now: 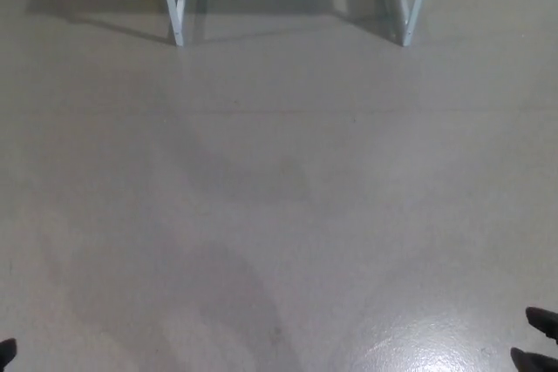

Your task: The robot walk towards a table in front and pick up a black pencil case on the left hand side and put the pencil case into a small container on the right hand side

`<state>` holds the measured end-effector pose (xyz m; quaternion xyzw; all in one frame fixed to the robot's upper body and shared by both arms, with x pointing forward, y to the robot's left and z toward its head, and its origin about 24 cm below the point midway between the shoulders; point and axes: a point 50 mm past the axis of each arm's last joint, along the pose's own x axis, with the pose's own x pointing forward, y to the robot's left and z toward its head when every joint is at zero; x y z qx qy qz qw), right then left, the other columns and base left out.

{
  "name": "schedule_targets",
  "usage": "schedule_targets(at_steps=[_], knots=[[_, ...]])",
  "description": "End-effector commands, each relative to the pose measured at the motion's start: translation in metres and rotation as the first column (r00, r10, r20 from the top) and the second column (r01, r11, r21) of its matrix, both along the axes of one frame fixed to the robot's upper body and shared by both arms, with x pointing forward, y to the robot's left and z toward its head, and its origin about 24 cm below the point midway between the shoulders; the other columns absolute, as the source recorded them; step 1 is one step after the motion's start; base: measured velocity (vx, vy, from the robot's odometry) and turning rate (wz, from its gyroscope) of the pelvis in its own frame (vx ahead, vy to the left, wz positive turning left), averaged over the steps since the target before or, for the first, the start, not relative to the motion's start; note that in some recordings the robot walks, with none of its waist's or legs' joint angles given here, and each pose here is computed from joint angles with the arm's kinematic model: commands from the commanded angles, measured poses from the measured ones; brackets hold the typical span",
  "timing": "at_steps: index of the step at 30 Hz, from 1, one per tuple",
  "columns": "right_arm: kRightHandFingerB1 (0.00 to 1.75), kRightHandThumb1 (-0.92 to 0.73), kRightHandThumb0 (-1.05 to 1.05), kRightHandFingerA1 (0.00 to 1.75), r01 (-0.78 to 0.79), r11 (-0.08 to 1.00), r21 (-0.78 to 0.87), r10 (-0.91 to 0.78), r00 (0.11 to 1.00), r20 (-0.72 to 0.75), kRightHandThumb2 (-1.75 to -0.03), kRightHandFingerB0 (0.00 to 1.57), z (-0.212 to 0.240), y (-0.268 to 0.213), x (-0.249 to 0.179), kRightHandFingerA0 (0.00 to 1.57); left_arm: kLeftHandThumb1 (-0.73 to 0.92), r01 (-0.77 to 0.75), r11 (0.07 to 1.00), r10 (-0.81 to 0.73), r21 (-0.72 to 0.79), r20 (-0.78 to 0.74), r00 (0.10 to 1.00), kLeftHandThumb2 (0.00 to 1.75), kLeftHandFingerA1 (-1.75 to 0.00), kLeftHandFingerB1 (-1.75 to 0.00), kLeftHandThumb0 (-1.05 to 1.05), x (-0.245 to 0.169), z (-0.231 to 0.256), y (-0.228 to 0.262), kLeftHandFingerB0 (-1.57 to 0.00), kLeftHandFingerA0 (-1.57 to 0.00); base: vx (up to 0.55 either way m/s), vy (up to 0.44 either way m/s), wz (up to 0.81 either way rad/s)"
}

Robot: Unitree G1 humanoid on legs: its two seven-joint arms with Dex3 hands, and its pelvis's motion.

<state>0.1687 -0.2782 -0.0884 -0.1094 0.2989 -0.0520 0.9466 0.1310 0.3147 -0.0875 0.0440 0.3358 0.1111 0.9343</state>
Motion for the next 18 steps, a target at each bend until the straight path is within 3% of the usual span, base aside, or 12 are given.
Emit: schedule_targets(at_steps=[1,2,3,4,11,18], knots=[[0.35,-0.62,-0.46,0.39,0.007,1.000,0.005,-0.007,1.000,0.020,-0.58,0.32,0.001,-0.005,-0.010,0.37,0.60,0.028,1.000,-0.028,0.001,0.021,0.999,1.06,-0.49,-0.47,-0.27,-0.005,0.001,0.001,0.00,0.00,0.00,0.000,0.00],[0.35,-0.62,-0.46,0.39,0.007,1.000,0.009,-0.007,1.000,0.021,-0.58,0.32,0.000,-0.005,-0.012,0.37,0.60,0.032,0.999,-0.033,0.004,0.018,0.999,1.06,-0.49,-0.47,-0.27,-0.007,0.001,0.001,0.00,0.00,0.00,0.000,0.00],[0.35,-0.63,-0.48,0.39,0.011,1.000,0.017,-0.011,1.000,0.014,-0.59,0.31,-0.001,-0.005,-0.015,0.35,0.61,0.037,0.999,-0.037,0.020,0.000,0.999,0.69,-0.32,-0.31,-0.47,-0.010,0.000,0.001,-0.11,-0.13,0.00,0.000,0.00],[0.35,-0.63,-0.47,0.39,0.014,1.000,0.007,-0.014,1.000,-0.005,-0.60,0.31,-0.003,-0.006,-0.022,0.36,0.63,0.044,0.999,-0.044,0.001,-0.002,0.999,1.07,-0.49,-0.48,-0.26,-0.016,-0.002,0.000,0.00,0.00,0.00,0.000,0.00],[0.35,-0.63,-0.41,0.38,-0.001,1.000,-0.013,0.000,0.996,-0.085,-0.59,0.31,-0.009,-0.016,-0.062,0.37,0.62,0.070,0.997,-0.071,-0.027,-0.066,0.995,1.07,-0.50,-0.48,-0.26,-0.055,-0.015,-0.013,0.00,0.00,0.00,0.000,0.00],[0.35,-0.63,-0.40,0.40,-0.027,0.999,-0.038,0.023,0.995,-0.093,-0.59,0.31,-0.012,-0.012,-0.061,0.40,0.60,0.087,0.996,-0.088,-0.010,-0.079,0.993,1.06,-0.49,-0.48,-0.27,-0.059,-0.016,-0.011,0.00,0.00,0.00,-0.001,0.08]])
